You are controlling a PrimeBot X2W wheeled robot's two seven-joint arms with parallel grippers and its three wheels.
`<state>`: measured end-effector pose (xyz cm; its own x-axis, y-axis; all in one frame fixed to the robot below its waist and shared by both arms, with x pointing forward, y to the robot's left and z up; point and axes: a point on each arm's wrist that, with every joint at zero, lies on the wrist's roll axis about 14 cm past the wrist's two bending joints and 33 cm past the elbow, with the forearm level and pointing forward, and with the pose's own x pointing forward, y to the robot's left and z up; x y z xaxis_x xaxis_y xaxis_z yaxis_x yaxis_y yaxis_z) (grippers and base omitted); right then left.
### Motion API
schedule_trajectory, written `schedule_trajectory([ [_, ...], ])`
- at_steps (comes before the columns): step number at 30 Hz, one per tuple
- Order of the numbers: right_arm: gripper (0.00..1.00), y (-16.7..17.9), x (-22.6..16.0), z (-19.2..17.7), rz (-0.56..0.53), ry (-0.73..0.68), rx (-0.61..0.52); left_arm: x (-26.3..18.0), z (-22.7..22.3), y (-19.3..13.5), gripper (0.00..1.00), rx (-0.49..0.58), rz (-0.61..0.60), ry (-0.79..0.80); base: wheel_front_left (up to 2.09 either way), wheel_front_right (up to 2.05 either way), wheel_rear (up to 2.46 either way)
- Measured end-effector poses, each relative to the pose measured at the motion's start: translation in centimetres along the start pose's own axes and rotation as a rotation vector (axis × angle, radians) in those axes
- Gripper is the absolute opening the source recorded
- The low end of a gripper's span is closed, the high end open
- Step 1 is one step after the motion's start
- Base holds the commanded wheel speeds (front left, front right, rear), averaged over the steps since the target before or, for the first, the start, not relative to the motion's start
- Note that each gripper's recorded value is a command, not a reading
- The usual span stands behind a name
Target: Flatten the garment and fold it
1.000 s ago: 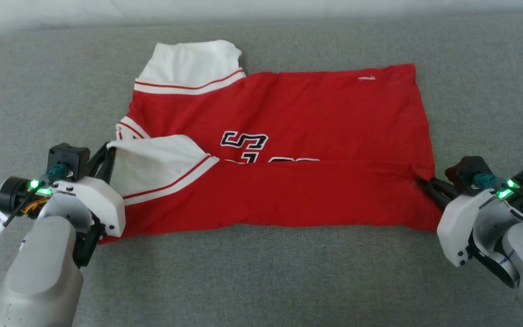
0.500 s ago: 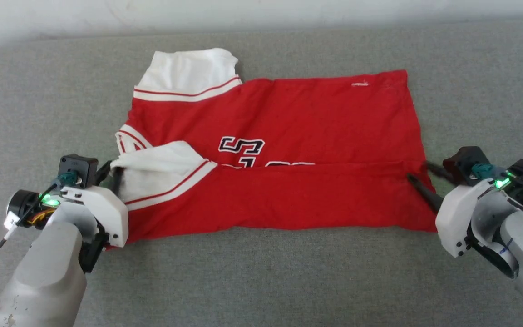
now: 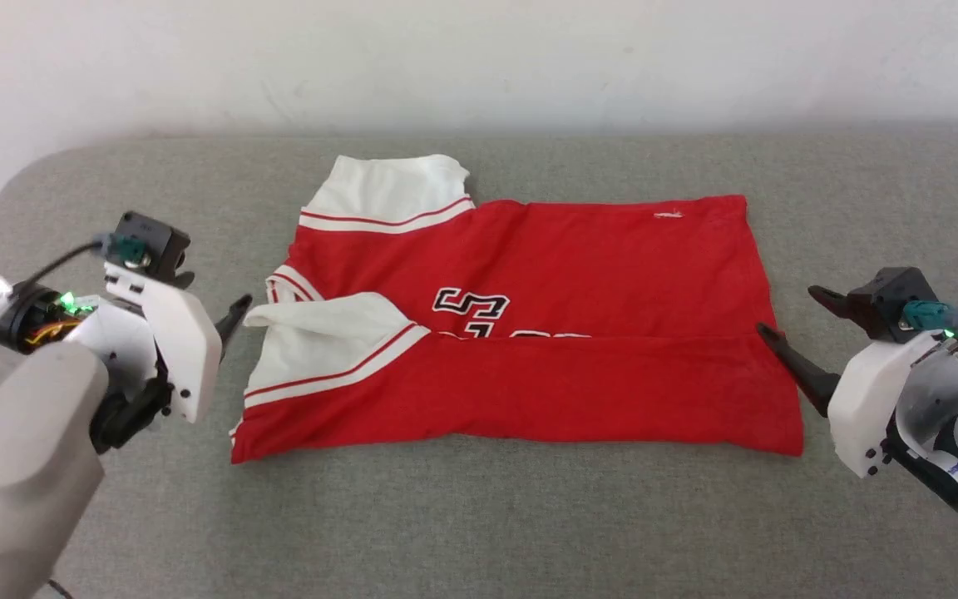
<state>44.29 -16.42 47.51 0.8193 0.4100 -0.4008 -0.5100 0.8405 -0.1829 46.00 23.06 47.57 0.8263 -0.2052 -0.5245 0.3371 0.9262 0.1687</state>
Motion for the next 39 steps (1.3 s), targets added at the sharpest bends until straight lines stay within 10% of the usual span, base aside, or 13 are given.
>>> schedule_trajectory([
  [25,1.0,1.0,0.0,-1.9,0.022,0.065,0.045,0.0,-10.3,-4.7,1.0,0.007,-0.213,0.734,0.0,0.0,0.0],
  [26,1.0,0.8,0.0,-1.8,0.017,0.063,0.043,0.1,-10.3,-4.8,0.22,0.007,-0.217,0.735,0.0,0.0,0.0],
  [27,1.0,0.6,0.0,-1.5,0.012,0.056,0.043,0.1,-10.3,-5.0,0.0,0.002,-0.224,0.733,0.0,0.0,0.0],
  [39,1.0,-1.8,-0.7,0.9,0.002,0.272,0.008,-1.5,-8.7,-6.5,0.0,0.029,-0.27,0.626,0.0,0.0,0.0],
])
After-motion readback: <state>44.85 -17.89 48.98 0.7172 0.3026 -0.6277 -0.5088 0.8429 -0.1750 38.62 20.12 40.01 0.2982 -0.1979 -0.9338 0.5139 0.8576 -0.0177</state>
